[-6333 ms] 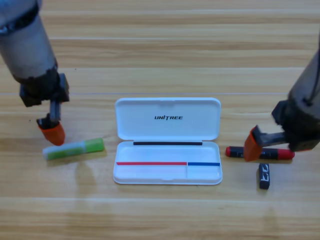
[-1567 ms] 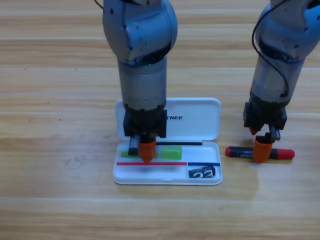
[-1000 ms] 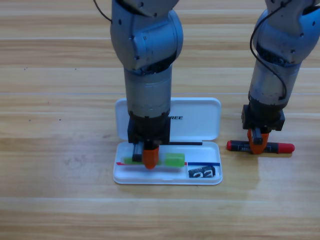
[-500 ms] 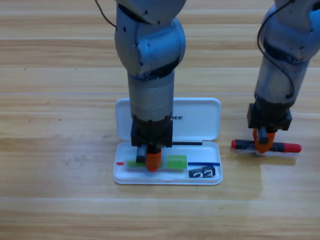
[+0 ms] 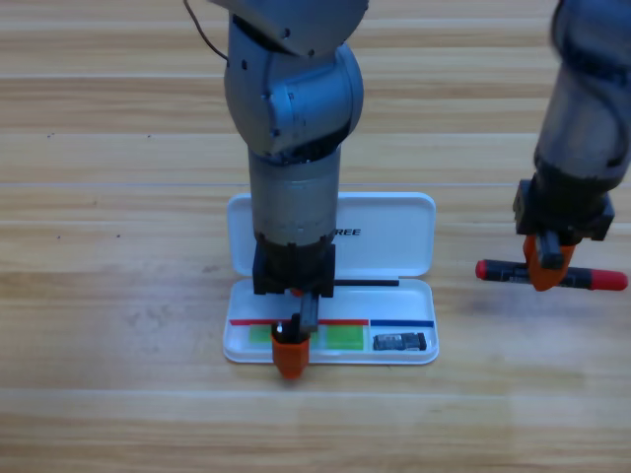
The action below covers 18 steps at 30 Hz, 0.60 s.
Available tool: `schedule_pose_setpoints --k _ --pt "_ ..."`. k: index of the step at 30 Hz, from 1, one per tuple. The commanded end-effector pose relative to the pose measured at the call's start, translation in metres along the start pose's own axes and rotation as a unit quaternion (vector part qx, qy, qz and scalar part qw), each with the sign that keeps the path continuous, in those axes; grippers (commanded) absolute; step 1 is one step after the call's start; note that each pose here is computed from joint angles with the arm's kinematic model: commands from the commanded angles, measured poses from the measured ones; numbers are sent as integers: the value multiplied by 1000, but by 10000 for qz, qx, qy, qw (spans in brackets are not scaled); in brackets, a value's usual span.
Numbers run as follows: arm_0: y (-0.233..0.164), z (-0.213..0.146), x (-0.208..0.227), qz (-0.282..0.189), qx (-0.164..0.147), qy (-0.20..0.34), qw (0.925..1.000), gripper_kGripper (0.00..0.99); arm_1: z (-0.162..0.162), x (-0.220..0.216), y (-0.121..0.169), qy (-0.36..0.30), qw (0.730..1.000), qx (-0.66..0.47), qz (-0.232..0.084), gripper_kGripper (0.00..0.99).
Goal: Clean up eraser and pencils
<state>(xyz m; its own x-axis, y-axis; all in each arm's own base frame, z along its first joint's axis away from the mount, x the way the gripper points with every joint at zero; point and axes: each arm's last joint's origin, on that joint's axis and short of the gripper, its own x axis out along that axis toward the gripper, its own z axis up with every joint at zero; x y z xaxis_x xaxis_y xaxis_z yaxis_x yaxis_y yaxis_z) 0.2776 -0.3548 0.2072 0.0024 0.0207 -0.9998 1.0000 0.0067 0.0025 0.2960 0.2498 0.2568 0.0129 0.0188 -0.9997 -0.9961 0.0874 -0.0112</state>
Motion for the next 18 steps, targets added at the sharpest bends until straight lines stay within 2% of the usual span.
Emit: schedule_pose_setpoints --k 1,5,8,12,18 --pt "-13 -18 -29 48 41 -56 10000 990 32 -32 49 -248 9984 -509 -62 0" --pt "-14 -62 -81 233 -247 -305 9990 990 65 -25 50 -251 9977 -631 -65 0" --pt "-16 -112 -111 317 -518 -545 9967 990 95 -8 44 -222 9976 -653 -34 0" --pt "-14 -165 -117 205 -844 -624 9943 990 128 19 32 -225 9973 -699 -68 0" --pt "-21 -195 -102 79 -957 -597 9936 990 157 48 23 -230 9969 -744 -113 0"
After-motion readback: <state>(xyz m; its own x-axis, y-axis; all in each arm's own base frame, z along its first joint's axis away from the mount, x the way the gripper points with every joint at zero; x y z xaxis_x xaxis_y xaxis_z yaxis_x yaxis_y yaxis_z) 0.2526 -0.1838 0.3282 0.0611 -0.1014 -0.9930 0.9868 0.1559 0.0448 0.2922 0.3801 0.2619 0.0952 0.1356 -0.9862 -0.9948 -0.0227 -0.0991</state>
